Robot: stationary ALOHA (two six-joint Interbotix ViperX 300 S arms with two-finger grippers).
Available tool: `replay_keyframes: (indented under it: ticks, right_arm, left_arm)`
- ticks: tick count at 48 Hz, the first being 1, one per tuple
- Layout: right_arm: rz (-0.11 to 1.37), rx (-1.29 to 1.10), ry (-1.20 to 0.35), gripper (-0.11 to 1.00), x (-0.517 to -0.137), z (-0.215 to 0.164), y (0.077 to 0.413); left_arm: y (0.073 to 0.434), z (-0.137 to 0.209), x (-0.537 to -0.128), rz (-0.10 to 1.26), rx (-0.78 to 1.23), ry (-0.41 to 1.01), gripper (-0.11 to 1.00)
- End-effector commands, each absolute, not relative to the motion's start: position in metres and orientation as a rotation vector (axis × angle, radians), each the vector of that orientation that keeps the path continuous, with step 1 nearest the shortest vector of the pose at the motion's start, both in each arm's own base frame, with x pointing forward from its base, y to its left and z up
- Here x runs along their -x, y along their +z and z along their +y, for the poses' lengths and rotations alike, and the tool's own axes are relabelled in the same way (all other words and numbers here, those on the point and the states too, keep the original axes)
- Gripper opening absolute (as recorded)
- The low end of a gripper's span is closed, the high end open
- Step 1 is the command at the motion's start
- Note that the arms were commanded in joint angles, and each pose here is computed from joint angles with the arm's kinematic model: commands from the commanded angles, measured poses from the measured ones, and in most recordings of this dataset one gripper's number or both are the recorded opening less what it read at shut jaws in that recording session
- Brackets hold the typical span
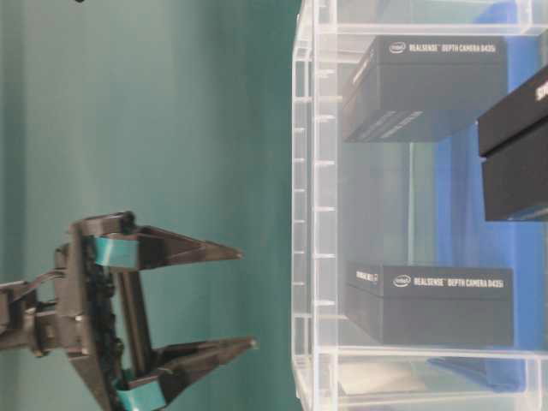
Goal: Take out the box from the case.
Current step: 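Move the left gripper over the left black box in the case, then lower the left gripper around the left box and close it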
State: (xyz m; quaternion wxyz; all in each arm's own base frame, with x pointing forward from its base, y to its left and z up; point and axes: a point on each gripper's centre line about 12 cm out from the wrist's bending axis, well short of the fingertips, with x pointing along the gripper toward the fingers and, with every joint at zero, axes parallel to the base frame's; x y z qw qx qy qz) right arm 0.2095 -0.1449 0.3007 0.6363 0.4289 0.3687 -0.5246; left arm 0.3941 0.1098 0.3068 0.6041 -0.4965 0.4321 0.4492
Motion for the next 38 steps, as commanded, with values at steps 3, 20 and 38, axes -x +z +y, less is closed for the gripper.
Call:
replay_keyframes:
  ticks: [3,20,38]
  right_arm:
    - [0.818,-0.979,-1.19,0.94,-0.209,-0.145,0.307]
    - [0.821,-0.979,-1.191,0.94,-0.208,-0.145,0.305]
    - [0.82,-0.98,-1.188,0.94,-0.205,-0.142,0.305]
  left_arm:
    - [0.306,0.111,-0.393,0.976,1.158,1.04,0.96]
    - [0.272,0.114,-0.396,0.994,1.16,1.057,0.96]
    - [0.246,0.123,-0.403,1.001,1.164,1.072,0.96]
